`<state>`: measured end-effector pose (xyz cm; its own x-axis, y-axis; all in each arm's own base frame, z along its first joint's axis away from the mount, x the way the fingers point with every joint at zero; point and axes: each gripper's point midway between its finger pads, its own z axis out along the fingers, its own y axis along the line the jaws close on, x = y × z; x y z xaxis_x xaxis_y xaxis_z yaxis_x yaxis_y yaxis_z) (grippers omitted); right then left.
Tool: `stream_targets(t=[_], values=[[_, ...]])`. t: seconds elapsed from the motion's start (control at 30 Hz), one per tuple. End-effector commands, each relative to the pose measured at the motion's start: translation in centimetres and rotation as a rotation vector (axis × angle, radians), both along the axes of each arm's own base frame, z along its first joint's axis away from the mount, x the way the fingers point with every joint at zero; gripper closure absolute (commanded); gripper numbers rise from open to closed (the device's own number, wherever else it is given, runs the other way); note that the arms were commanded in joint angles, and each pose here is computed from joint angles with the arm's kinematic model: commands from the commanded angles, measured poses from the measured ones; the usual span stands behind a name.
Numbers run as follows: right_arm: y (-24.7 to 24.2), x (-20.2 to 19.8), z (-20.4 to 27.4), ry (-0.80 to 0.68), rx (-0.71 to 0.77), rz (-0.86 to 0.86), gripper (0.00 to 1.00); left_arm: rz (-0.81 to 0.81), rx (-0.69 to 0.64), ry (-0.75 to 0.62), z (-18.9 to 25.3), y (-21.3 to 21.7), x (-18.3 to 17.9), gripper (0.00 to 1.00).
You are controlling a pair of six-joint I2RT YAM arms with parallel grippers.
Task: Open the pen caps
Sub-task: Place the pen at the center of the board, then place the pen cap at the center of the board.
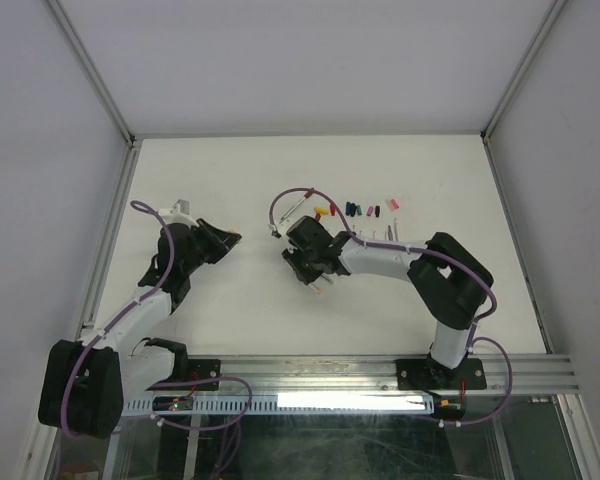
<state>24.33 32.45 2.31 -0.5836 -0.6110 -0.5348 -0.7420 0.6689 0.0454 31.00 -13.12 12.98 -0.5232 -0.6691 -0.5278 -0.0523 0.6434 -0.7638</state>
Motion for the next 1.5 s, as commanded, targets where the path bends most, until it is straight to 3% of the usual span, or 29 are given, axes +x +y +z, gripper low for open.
stream_targets(t=[0.0, 0.33, 0.6, 0.77, 0.93, 1.2, 1.47], values=[[1.3, 0.9, 2.5, -0.030, 0.057, 0.022, 0.74, -0.042, -0.058, -0.038, 0.9, -0.9, 0.1, 1.00], [1.6, 1.1, 6.5, -0.060, 0.146, 0.094, 0.70, -0.117, -0.062, 0.022, -1.5, -3.9, -0.5, 1.00], [-0.1, 1.3, 10.5, -0.066, 0.245, 0.228, 0.60, -0.128, 0.041, 0.100, -4.0, -7.5, -0.4, 1.00], [-2.4, -0.3, 13.4, 0.019, 0.389, 0.416, 0.59, -0.139, 0.143, 0.166, -5.7, -9.3, 0.0, 1.00], [-4.4, 0.6, 15.2, -0.007, 0.454, 0.398, 0.58, -0.122, 0.311, 0.225, -7.7, -10.4, 0.6, 1.00], [-5.6, 1.6, 15.9, -0.021, 0.485, 0.357, 0.58, -0.100, 0.429, 0.309, -9.7, -11.3, 2.4, 0.99], [-5.8, 1.9, 15.9, -0.020, 0.493, 0.350, 0.58, -0.047, 0.512, 0.316, -10.1, -11.0, 4.2, 0.87]])
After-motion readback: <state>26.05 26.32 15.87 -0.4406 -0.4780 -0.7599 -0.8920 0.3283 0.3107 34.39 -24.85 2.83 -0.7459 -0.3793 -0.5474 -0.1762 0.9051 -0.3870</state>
